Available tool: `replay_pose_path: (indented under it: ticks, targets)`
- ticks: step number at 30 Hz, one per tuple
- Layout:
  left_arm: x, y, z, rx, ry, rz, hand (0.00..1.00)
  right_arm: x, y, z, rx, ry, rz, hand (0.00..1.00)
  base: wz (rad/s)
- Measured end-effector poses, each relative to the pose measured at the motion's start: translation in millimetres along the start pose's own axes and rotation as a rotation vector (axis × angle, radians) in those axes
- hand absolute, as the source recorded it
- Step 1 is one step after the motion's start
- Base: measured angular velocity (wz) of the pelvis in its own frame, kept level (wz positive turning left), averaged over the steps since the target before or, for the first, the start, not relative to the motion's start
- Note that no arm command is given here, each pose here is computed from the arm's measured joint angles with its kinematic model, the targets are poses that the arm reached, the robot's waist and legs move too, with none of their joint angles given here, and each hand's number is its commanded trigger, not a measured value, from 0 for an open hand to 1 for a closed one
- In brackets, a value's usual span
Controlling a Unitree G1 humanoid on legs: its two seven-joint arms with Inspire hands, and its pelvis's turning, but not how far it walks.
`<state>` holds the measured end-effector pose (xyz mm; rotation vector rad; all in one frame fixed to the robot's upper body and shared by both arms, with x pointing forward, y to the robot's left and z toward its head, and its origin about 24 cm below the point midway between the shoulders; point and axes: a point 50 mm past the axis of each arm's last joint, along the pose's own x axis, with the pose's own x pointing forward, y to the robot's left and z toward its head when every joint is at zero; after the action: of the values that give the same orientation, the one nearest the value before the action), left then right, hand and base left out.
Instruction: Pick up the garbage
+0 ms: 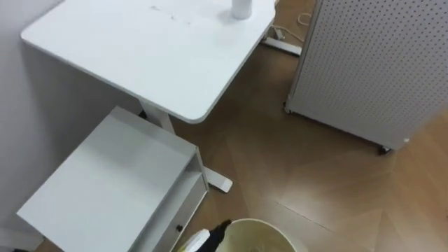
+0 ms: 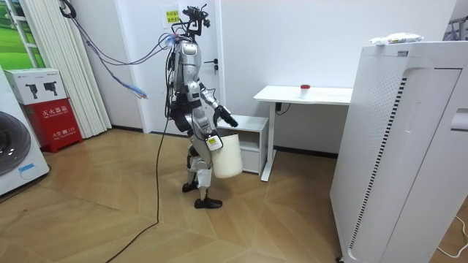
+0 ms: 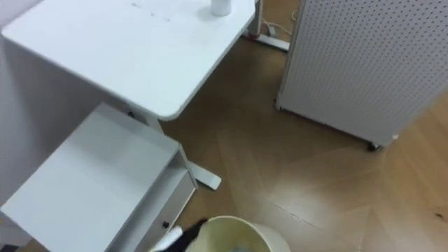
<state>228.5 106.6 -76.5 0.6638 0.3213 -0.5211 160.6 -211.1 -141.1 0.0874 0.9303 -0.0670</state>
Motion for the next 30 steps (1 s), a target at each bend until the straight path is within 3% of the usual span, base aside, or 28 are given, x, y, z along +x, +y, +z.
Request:
replay_pose_path:
  ticks: [6,13,21,30]
  targets:
    - [-14.9,25.8,22.0,-0.016,-0.169,0.197,0.00,-8.1,-13.3,-11.1,0.079,-0.018,-0.040,1.00,-0.02]
    - [-37.7,54.9,13.5,-0.072,-0.164,0.460,0.00,-15.5,-15.0,-28.6,0.080,0.004,-0.047,1.00,-0.31]
    - [-45.8,74.2,22.3,-0.078,-0.223,0.627,0.00,-21.1,-16.4,-44.1,0.082,0.043,-0.056,1.00,-0.20]
    - [-52.7,84.4,36.9,-0.112,-0.298,0.732,0.00,-20.9,-14.3,-42.2,0.037,0.035,-0.045,1.00,-0.14]
